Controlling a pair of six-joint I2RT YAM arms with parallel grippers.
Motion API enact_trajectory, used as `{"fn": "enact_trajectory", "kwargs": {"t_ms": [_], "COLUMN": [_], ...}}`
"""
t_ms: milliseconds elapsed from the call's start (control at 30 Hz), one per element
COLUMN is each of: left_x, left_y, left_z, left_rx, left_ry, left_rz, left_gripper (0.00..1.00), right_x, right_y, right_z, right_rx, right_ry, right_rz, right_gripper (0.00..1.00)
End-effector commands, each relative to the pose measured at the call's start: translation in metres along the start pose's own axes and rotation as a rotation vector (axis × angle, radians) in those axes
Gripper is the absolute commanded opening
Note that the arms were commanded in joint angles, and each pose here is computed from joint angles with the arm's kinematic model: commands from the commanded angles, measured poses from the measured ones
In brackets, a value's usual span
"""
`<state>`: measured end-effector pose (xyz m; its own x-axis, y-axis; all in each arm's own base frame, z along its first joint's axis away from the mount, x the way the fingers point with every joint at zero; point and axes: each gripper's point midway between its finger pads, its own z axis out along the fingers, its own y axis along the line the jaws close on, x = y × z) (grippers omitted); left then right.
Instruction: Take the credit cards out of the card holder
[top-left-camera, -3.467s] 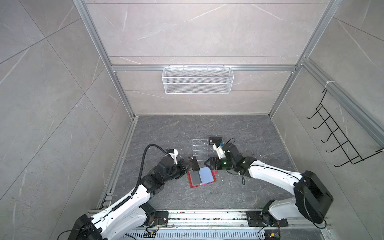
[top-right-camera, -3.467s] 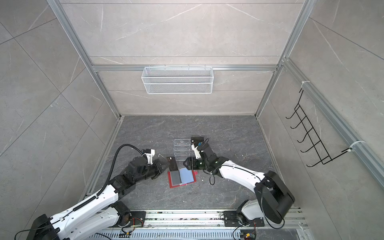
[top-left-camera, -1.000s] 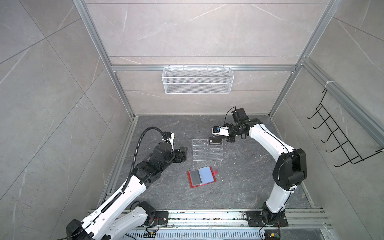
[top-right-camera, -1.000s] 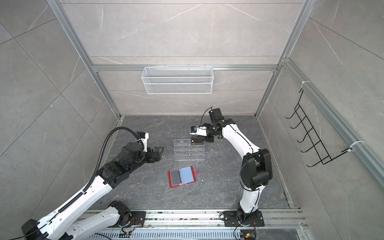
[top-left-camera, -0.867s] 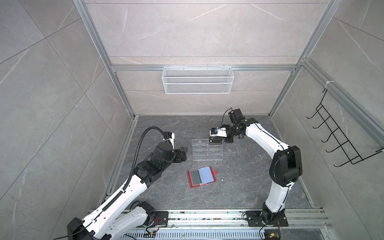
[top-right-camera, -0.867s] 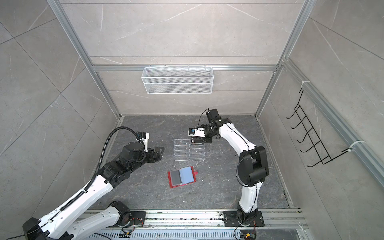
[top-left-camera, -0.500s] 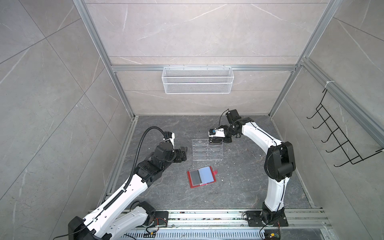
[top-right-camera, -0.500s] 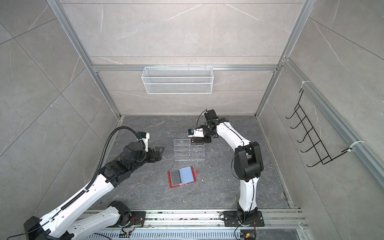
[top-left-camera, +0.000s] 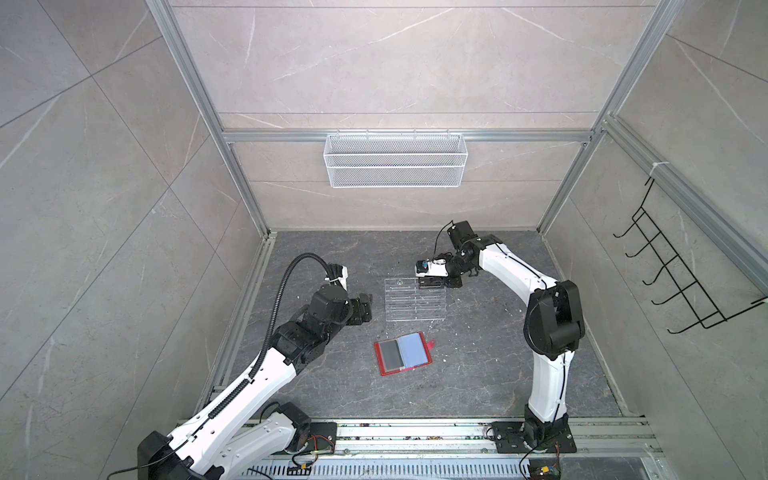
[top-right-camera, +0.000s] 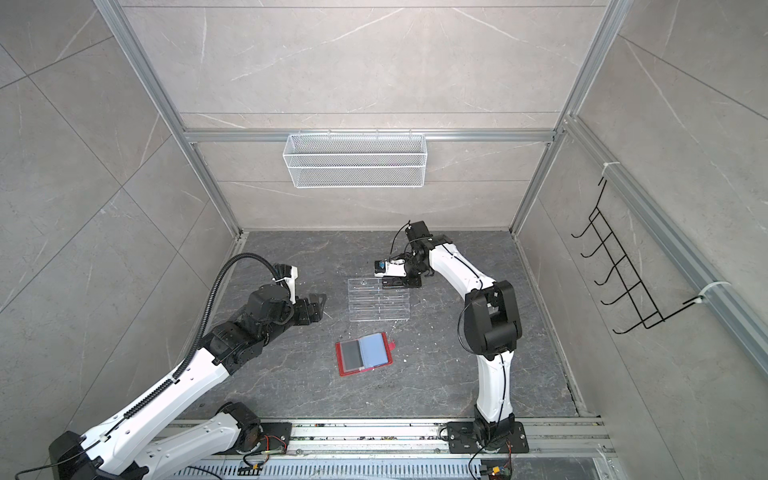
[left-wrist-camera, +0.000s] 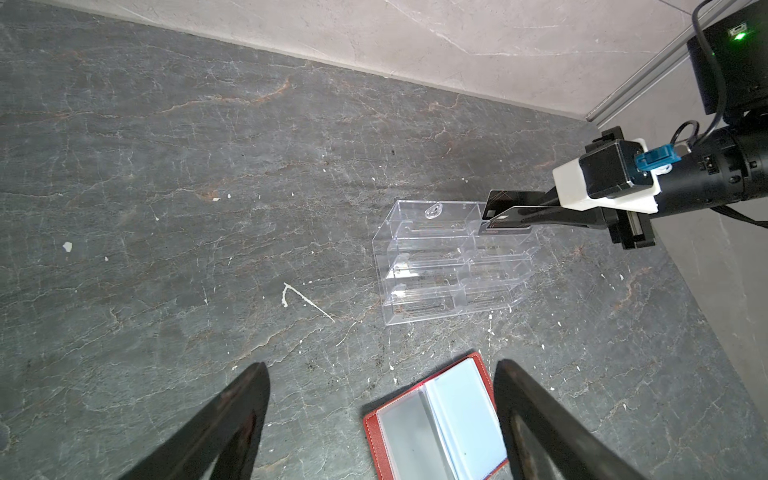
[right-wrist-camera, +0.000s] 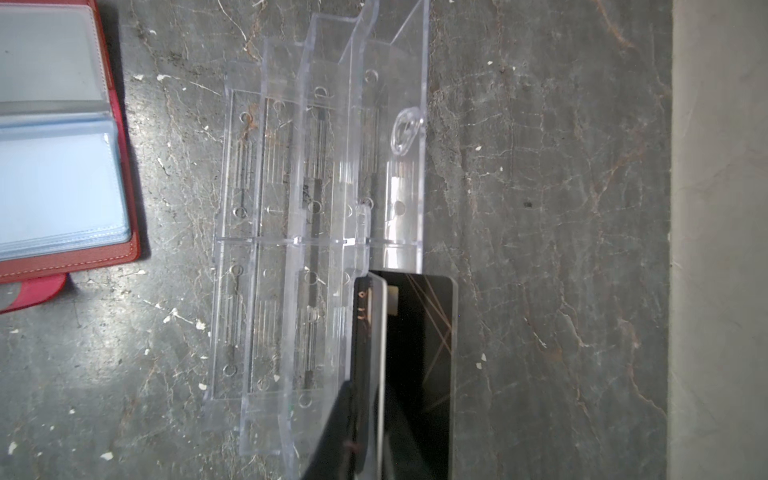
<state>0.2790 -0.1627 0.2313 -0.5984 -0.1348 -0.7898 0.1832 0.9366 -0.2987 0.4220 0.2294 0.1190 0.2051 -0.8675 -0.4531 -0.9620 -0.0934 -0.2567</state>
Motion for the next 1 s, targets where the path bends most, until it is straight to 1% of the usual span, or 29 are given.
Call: {"fn": "enact_trajectory", "kwargs": {"t_ms": [0,100,233,367,467,533,633,700,767,800,833,867,900,967], "left_x": [-0.006,-0.006,0.001,0.014,0.035,0.053,0.079,0.093,0.110,0.119,0.129,0.135,0.142,0.157], "left_y": [0.004,0.003,0.003,0.001,0.003,0.002,0.005,0.006,0.008,0.008,0.010,0.009,0.007,0.005], "left_z": [-0.005,-0.006,-0.003,0.001,0.004,0.007,0.010,0.011,0.012,0.013,0.015,0.016,0.018,0.024], "left_rx": [-0.014,-0.005,-0.004,0.019,0.026,0.049,0.068,0.083,0.092,0.098,0.099,0.112,0.129,0.152], "left_ry": [-0.031,-0.034,-0.010,0.030,0.101,0.154,0.213,0.240,0.272,0.290,0.311,0.322,0.335,0.373], "left_rz": [-0.006,-0.010,-0.025,-0.061,-0.118,-0.168,-0.247,-0.307,-0.374,-0.412,-0.449,-0.479,-0.514,-0.582], "left_gripper": [0.87,0.87,0.87,0.87,0.86,0.84,0.82,0.82,0.82,0.82,0.82,0.82,0.82,0.81], "right_x": [-0.004,-0.007,-0.004,-0.010,-0.020,-0.028,-0.044,-0.053,-0.059,-0.059,-0.059,-0.060,-0.063,-0.067], "right_y": [-0.001,-0.009,-0.030,-0.047,-0.066,-0.070,-0.062,-0.054,-0.052,-0.053,-0.055,-0.052,-0.045,-0.025], "right_z": [0.000,-0.002,-0.006,-0.018,-0.040,-0.056,-0.078,-0.095,-0.112,-0.121,-0.132,-0.139,-0.145,-0.144], "right_rx": [-0.010,0.023,0.119,0.223,0.380,0.444,0.469,0.497,0.548,0.588,0.628,0.639,0.624,0.545], "right_ry": [0.005,0.011,0.064,0.074,0.036,0.007,-0.068,-0.116,-0.152,-0.175,-0.207,-0.236,-0.289,-0.379], "right_rz": [0.016,0.016,0.020,-0.003,0.018,0.044,0.059,0.081,0.128,0.189,0.275,0.343,0.443,0.613], "right_gripper": [0.22,0.27,0.28,0.32,0.39,0.44,0.52,0.53,0.53,0.53,0.53,0.53,0.53,0.51]}}
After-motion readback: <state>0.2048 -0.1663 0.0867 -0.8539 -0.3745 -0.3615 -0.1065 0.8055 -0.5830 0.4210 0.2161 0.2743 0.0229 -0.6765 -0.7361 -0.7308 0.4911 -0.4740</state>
